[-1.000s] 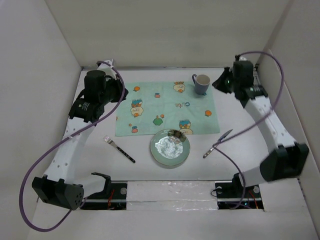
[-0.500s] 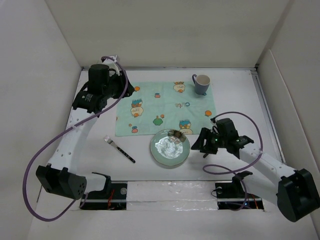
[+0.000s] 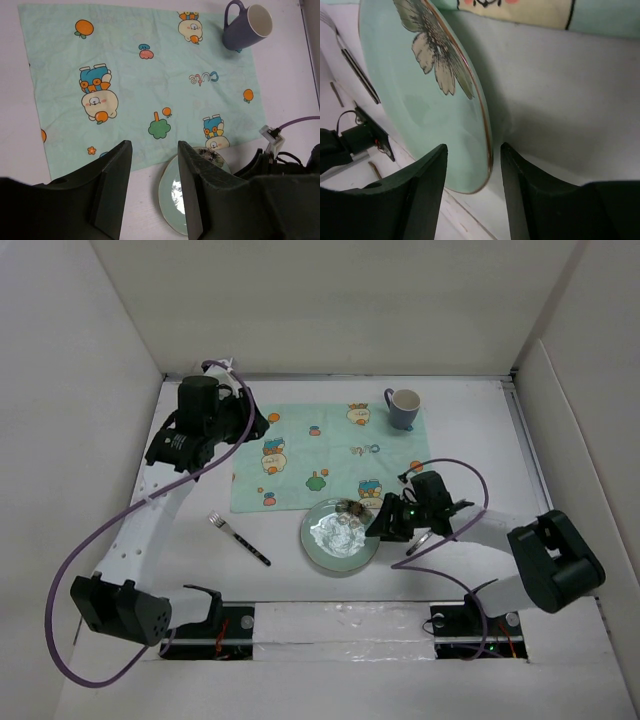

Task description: Set the dinner table for one person

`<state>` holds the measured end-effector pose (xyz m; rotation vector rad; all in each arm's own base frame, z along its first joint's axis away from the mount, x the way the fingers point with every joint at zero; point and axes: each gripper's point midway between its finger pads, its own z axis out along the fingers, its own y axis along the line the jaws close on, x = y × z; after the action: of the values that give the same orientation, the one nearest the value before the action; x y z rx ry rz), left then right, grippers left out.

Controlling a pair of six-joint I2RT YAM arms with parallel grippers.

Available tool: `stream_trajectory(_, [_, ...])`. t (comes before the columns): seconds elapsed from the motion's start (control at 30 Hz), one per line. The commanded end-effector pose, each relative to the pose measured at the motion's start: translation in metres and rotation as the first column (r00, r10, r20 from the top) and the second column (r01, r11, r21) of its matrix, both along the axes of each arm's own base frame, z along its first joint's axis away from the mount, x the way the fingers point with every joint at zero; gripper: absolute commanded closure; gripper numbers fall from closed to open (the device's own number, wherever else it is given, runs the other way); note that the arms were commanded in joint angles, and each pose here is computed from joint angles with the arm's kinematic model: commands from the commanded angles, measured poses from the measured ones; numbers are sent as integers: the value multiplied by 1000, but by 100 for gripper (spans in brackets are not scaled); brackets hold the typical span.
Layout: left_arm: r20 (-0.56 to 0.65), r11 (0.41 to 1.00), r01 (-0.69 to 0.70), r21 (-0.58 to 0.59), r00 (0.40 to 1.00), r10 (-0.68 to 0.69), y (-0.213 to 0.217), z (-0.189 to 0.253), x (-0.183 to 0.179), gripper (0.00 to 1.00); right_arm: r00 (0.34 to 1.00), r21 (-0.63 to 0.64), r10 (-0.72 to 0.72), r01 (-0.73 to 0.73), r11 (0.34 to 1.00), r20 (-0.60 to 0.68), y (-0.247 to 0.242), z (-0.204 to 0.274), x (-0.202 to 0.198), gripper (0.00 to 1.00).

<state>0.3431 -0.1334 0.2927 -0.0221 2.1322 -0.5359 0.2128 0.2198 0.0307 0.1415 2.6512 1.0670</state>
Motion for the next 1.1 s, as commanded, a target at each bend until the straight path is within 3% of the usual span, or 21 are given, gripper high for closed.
stream_trajectory(0.0, [72, 1000, -26, -18, 997, 27, 4, 21, -5, 61, 999, 3, 11, -12, 1000, 34, 8, -6, 12, 49])
stream_trajectory(0.13, [79, 999, -45, -6, 996, 45, 8, 22, -5, 61, 1000, -11, 25, -25, 1000, 10, 9, -15, 12, 60])
stream_trajectory(0.17, [81, 999, -51, -4, 995, 51, 9, 23, -5, 61, 1000, -18, 24, -24, 1000, 4, 8, -17, 11, 72])
stream_trajectory(0.23, [87, 999, -53, -3, 995, 53, 10, 26, -5, 61, 1000, -37, 11, -11, 999, -10, 2, -20, 10, 84])
stream_trajectory(0.27, [98, 998, -59, -2, 993, 59, 11, 31, -4, 61, 1000, -43, 10, -10, 999, -6, 1, -18, 9, 97])
stream_trajectory(0.3, [102, 998, -62, -2, 993, 62, 12, 32, -4, 61, 1000, -52, 11, -10, 999, 3, -1, -16, 9, 100])
stream_trajectory(0.4, [119, 997, -75, 4, 990, 74, 15, 40, -3, 61, 997, -51, 71, -70, 996, 18, -2, 8, 0, 100])
stream_trajectory(0.53, [127, 997, -81, 12, 989, 79, 17, 44, -3, 61, 983, 30, 159, -162, 986, 89, 9, 83, -5, 100])
stream_trajectory(0.67, [137, 998, -68, 4, 988, 67, 14, 45, 1, 61, 955, 153, 124, -170, 974, 269, 29, 171, 38, 100])
stream_trajectory(0.9, [138, 1000, -21, -13, 990, 23, 2, 40, 10, 61, 935, 226, -125, 50, 973, 331, 55, 197, 151, 100])
stream_trajectory(1.07, [123, 999, 21, -32, 992, -17, -6, 31, 7, 61, 932, 235, -204, 135, 963, 299, 70, 180, 213, 100])
